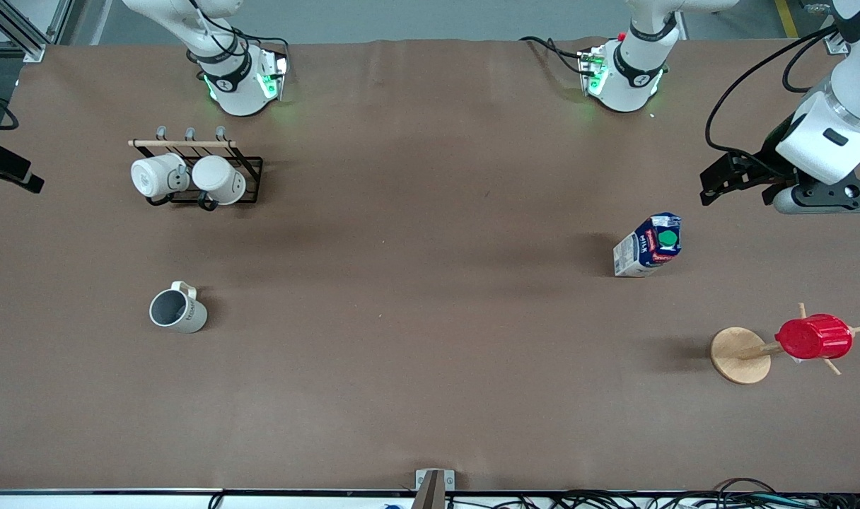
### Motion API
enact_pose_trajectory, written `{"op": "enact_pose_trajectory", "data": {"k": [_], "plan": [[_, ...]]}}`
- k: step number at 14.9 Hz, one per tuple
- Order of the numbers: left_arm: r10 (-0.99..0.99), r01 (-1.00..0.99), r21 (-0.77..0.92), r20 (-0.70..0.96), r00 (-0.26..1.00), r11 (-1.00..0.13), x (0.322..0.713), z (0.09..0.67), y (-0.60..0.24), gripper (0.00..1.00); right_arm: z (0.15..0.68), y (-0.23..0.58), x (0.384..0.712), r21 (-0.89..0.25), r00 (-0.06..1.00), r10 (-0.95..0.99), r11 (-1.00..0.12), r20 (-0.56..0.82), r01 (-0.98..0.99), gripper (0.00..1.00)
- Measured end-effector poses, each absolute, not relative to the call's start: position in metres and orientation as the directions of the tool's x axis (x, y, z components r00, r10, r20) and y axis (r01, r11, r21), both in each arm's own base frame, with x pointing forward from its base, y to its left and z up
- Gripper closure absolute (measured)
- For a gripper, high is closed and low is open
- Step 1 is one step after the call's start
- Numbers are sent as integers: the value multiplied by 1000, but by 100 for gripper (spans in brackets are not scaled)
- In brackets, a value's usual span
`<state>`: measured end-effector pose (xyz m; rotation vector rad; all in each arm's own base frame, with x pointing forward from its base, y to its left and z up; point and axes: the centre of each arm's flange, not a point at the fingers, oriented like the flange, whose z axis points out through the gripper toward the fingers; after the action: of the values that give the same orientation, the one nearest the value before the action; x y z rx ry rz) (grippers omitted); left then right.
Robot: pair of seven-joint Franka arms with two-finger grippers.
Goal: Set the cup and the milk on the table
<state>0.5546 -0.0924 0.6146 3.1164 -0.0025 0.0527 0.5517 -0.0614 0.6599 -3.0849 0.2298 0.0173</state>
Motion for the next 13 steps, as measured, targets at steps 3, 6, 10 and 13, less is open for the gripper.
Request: {"op": "enact_pose_trajectory", "data": {"k": [3, 6, 10, 13], "plan": [[7, 6, 24, 35, 999, -1000, 556, 615, -87, 1, 660, -61, 552, -47, 989, -148, -988, -16, -148, 0], [11, 10, 23, 36, 999, -1000, 556, 615, -85, 1, 660, -61, 551, -47, 989, -148, -988, -17, -148, 0], [14, 14, 23, 34, 999, -1000, 558, 613, -80, 0, 660, -61, 551, -47, 989, -148, -988, -18, -148, 0], [2, 1, 22, 30, 1000, -1000, 560, 610, -74, 0, 660, -62, 551, -47, 989, -148, -988, -18, -149, 0]]}}
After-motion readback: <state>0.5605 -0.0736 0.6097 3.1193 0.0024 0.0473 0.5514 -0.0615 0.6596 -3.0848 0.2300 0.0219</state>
